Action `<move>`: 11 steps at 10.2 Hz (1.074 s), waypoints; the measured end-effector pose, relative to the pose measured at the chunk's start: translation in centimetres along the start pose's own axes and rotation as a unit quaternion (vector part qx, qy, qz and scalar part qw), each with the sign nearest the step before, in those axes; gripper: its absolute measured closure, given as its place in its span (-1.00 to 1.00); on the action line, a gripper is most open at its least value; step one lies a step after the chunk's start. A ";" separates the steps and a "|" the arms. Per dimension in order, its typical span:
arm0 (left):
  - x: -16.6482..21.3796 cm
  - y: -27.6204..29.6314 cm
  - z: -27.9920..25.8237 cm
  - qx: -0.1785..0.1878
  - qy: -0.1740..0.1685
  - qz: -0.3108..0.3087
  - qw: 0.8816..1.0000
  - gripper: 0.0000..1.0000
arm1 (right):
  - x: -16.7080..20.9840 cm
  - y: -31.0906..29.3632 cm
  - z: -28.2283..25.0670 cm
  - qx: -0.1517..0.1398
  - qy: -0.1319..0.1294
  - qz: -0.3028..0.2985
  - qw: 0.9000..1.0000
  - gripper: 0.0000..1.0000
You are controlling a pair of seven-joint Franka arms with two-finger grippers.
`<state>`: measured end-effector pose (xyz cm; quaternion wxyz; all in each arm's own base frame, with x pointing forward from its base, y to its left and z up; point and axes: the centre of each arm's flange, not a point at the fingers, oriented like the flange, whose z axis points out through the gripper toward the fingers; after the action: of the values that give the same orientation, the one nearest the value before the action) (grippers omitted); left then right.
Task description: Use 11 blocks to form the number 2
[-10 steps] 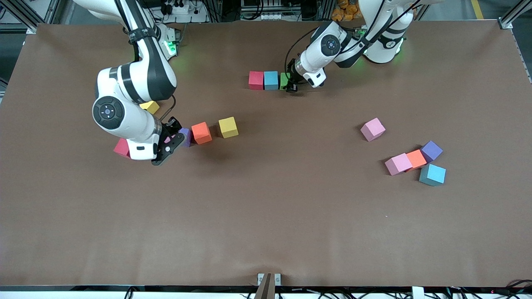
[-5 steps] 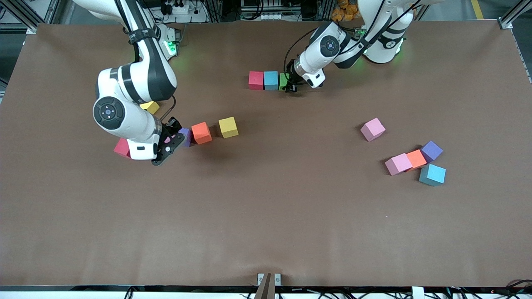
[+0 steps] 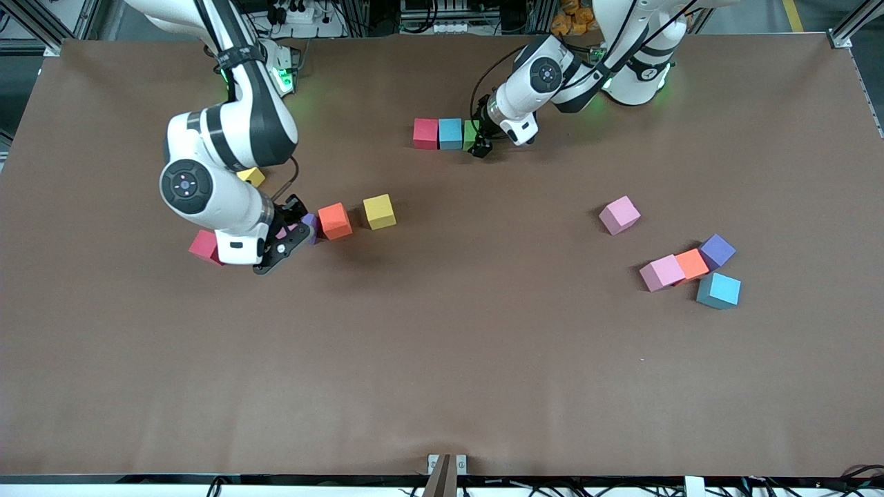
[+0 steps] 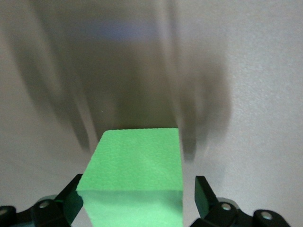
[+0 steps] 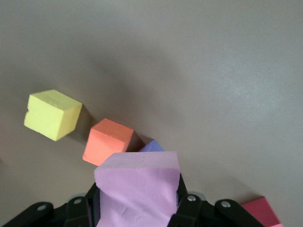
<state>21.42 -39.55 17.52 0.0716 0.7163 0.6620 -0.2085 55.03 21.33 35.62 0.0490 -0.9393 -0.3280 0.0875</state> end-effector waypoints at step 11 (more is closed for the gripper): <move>-2.7 2.2 -5.6 -0.030 0.023 0.051 0.998 -1.00 | 4.2 -22.1 8.2 -0.002 0.115 0.219 0.969 -0.19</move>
<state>24.65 -40.16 23.22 0.0880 0.7512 0.6322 -0.1679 43.29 41.48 30.36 0.0642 -0.9921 -0.1068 -0.0126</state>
